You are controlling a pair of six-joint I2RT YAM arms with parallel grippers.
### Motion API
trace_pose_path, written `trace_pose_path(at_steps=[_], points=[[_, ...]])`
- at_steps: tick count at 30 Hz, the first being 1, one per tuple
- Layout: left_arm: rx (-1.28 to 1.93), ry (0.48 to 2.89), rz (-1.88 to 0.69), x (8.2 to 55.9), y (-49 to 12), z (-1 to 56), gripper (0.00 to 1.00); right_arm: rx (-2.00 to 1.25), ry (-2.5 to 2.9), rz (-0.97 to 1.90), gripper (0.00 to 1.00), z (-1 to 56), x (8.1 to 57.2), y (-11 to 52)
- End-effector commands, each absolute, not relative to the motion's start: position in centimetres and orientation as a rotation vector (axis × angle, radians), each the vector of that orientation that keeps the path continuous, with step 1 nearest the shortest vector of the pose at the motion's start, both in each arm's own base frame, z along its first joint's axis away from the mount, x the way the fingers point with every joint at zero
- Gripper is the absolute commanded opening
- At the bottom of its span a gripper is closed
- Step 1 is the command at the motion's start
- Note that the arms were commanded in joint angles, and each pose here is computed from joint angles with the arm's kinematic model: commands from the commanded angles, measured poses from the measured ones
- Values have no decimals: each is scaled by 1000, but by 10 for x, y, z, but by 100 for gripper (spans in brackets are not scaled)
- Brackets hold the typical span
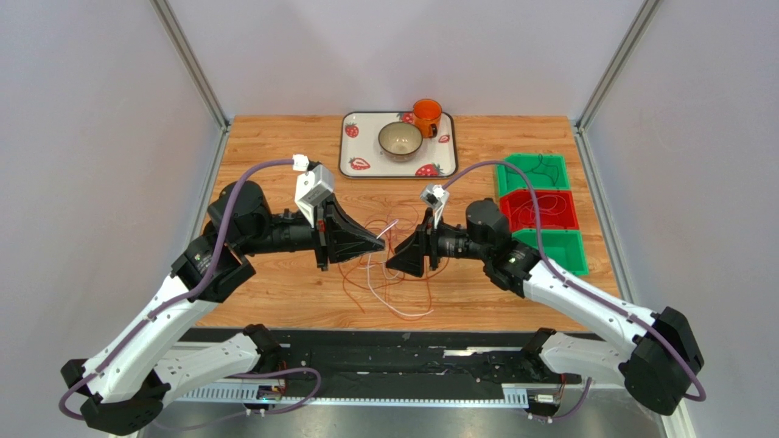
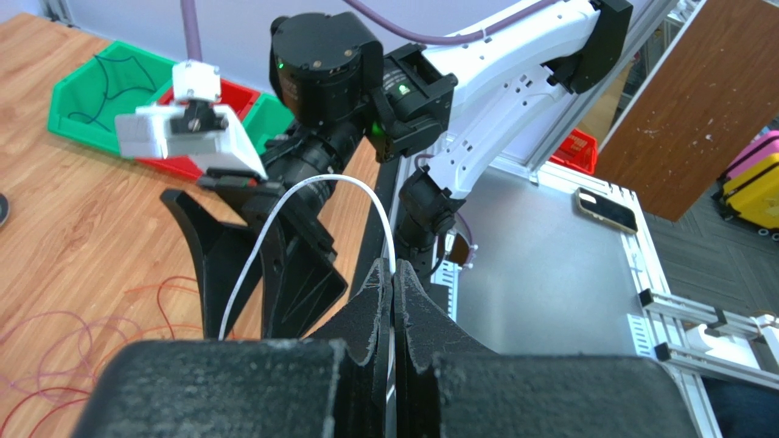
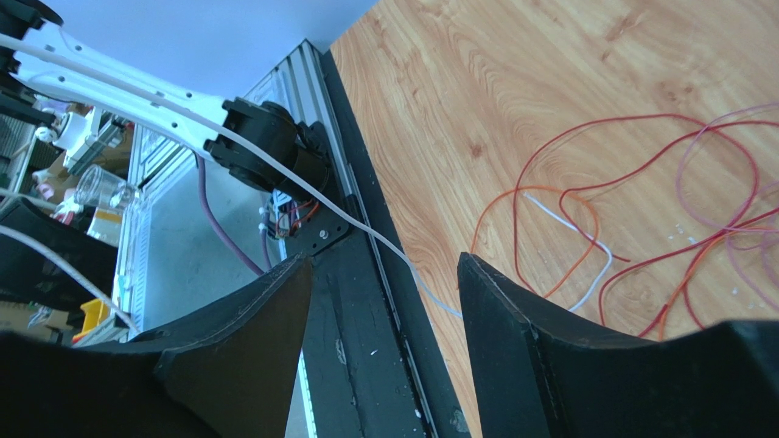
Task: Untangle the cables
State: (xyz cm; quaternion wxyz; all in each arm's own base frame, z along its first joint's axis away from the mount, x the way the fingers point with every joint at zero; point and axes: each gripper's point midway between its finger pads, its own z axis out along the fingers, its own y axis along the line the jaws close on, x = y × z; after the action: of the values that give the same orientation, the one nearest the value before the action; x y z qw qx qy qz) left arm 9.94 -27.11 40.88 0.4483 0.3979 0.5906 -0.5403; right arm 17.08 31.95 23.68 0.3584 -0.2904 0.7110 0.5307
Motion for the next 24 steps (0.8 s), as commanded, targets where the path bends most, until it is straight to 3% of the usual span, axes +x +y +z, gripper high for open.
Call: trace_pose_path(at_steps=[1, 10, 19, 22, 24], points=[[994, 1392, -1316, 97, -268, 423, 0, -822, 1763, 1387, 64, 250, 169, 339], [985, 1405, -1296, 99, -266, 418, 0, -841, 1769, 1363, 60, 245, 170, 353], [977, 1410, -1280, 99, -263, 414, 0, -851, 1771, 1367, 33, 245, 167, 362], [975, 1418, -1273, 99, -261, 413, 0, -853, 1778, 1355, 17, 244, 166, 362], [962, 1423, -1260, 100, -259, 414, 0, -854, 1776, 1345, 0, 247, 166, 359]])
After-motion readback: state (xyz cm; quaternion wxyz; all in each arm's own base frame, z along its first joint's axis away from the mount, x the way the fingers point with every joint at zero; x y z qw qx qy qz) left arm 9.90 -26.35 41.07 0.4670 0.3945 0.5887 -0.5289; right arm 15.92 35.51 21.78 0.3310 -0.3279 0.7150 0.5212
